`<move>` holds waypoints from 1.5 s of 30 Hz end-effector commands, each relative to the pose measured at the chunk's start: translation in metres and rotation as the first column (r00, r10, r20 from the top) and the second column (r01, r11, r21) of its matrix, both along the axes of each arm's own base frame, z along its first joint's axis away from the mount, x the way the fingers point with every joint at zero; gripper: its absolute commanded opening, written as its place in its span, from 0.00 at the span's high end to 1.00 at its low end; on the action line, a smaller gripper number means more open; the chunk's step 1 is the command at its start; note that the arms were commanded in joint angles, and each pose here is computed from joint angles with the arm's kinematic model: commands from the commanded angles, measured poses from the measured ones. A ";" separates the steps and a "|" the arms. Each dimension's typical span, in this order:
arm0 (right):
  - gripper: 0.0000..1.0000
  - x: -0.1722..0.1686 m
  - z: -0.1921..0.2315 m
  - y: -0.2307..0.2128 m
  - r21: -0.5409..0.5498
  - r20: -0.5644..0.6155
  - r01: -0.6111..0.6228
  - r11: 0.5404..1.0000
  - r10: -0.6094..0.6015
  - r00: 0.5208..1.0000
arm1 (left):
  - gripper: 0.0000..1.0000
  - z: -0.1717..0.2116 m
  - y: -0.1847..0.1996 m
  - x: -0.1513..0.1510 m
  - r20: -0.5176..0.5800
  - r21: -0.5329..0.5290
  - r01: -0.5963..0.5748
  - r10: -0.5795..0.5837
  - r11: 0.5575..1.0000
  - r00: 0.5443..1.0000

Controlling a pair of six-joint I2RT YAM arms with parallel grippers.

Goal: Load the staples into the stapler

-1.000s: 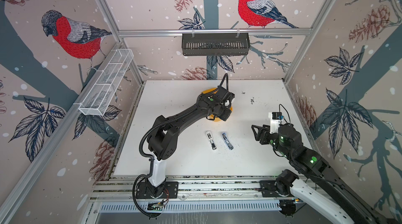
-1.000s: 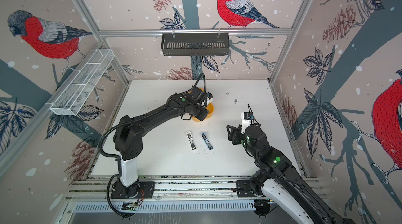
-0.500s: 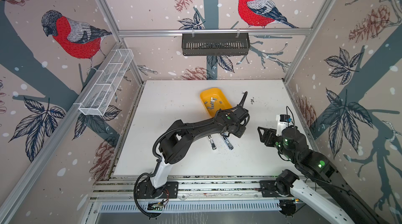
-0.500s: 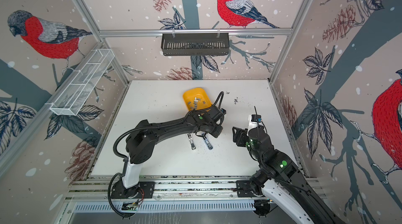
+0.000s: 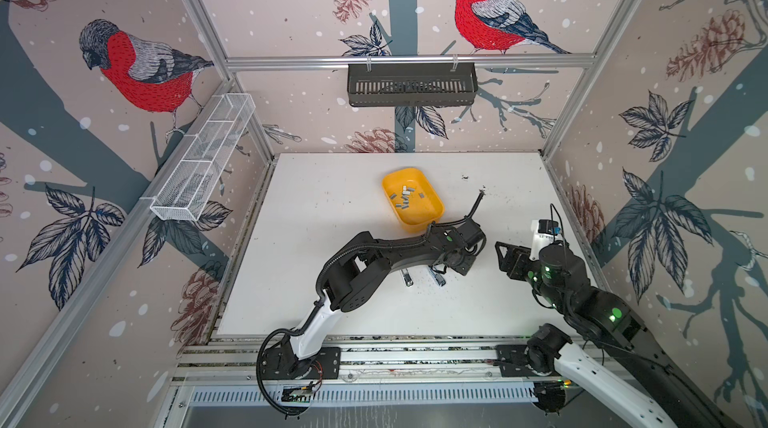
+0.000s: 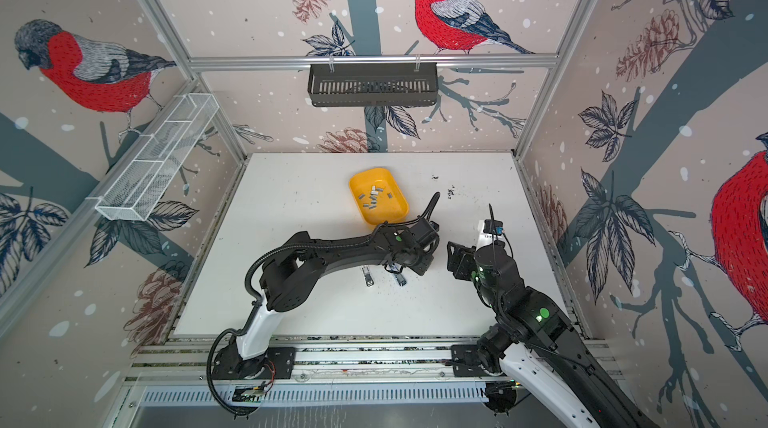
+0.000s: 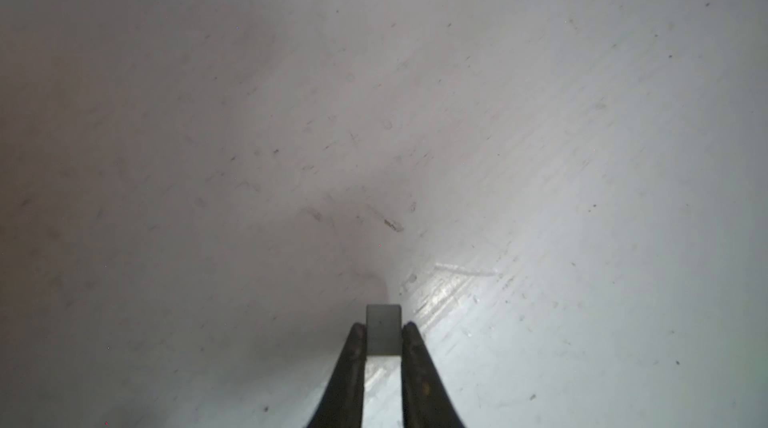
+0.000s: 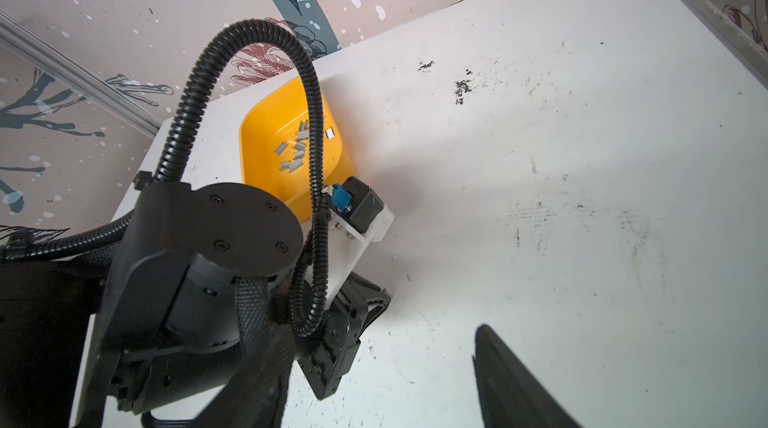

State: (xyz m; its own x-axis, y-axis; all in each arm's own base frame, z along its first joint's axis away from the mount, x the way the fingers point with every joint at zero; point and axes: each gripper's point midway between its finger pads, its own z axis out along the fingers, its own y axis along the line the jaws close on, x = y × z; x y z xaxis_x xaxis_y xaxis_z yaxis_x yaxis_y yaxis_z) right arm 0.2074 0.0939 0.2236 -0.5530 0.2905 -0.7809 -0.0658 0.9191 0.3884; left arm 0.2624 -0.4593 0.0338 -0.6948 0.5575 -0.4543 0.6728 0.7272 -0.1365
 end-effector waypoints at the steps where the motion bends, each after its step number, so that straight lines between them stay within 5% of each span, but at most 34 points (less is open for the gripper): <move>1: 0.30 0.002 0.002 -0.001 0.006 0.009 0.013 1.000 -0.013 1.000 | 0.80 0.000 -0.004 0.006 0.020 -0.011 -0.020 0.020 1.000 1.000; 11: 0.31 0.001 0.004 -0.002 0.006 0.017 0.014 1.000 -0.014 1.000 | 0.70 0.007 -0.003 0.001 0.018 -0.015 -0.010 0.010 1.000 1.000; 21: 0.31 0.001 0.011 0.007 0.013 0.040 -0.044 0.999 0.044 0.998 | 0.69 0.077 0.015 -0.004 0.085 -0.112 0.008 0.001 0.994 0.996; 29: 0.35 0.008 -0.022 0.026 0.008 -0.069 -0.089 0.996 0.089 0.994 | 0.71 0.117 0.056 -0.029 0.072 -0.230 0.072 -0.057 0.971 0.996; 45: 0.34 0.001 -0.002 0.014 0.009 -0.004 -0.070 0.997 0.070 0.998 | 0.82 0.055 0.018 -0.017 0.008 -0.166 0.129 -0.129 0.978 0.992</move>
